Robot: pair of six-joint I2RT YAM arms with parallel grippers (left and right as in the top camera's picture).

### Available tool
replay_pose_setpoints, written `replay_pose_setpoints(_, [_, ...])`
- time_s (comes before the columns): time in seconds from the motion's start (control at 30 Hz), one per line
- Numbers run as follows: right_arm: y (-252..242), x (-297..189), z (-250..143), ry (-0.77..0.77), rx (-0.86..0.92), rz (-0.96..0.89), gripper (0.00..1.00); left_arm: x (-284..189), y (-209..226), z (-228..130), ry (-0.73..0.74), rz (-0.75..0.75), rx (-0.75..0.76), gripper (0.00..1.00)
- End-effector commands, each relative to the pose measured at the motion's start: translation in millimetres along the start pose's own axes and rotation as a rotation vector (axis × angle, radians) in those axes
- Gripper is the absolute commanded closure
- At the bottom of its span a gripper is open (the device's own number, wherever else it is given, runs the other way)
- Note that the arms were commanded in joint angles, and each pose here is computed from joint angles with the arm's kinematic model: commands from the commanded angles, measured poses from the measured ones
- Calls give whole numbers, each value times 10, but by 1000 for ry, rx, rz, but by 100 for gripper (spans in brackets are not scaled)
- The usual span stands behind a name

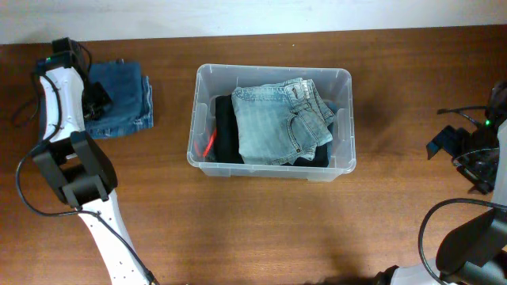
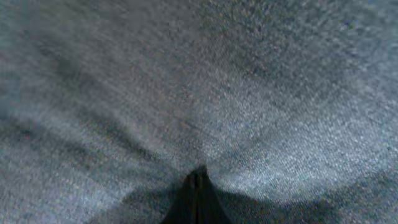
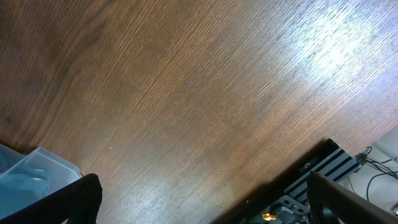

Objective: Pack container
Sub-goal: 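Grasp the folded dark-blue denim's edge with the left gripper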

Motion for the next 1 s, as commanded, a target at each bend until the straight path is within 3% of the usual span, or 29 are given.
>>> replay_pose_setpoints(0.0, [-12,-9,-5,-4,11,0,2,176,24,-482,248,-12,-65,99])
replay_pose_setpoints(0.23, [-12,-9,-5,-4,11,0,2,96,173,-723,358,58,-59,99])
replay_pose_setpoints(0.37, [-12,-9,-5,-4,11,0,2,74,73,-782,401,-7,-72,99])
replay_pose_setpoints(0.6, [-12,-9,-5,-4,11,0,2,6,76,-446,254,-18,-70,99])
replay_pose_setpoints(0.73, [-12,-9,-5,-4,11,0,2,-345,192,-203,173,-59,-28,99])
replay_pose_setpoints(0.97, [-12,-9,-5,-4,11,0,2,-786,656,98,91,-94,-132,99])
Point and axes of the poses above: each gripper's point midway between its finger pads, its own x axis out along the fingers, its own y axis along the line the jaws close on, z = x × y, the point moved 2 cm from there along -x, back along the fingers, and after that the axes turned 13 degrees about -x, right-handed, at the moved point
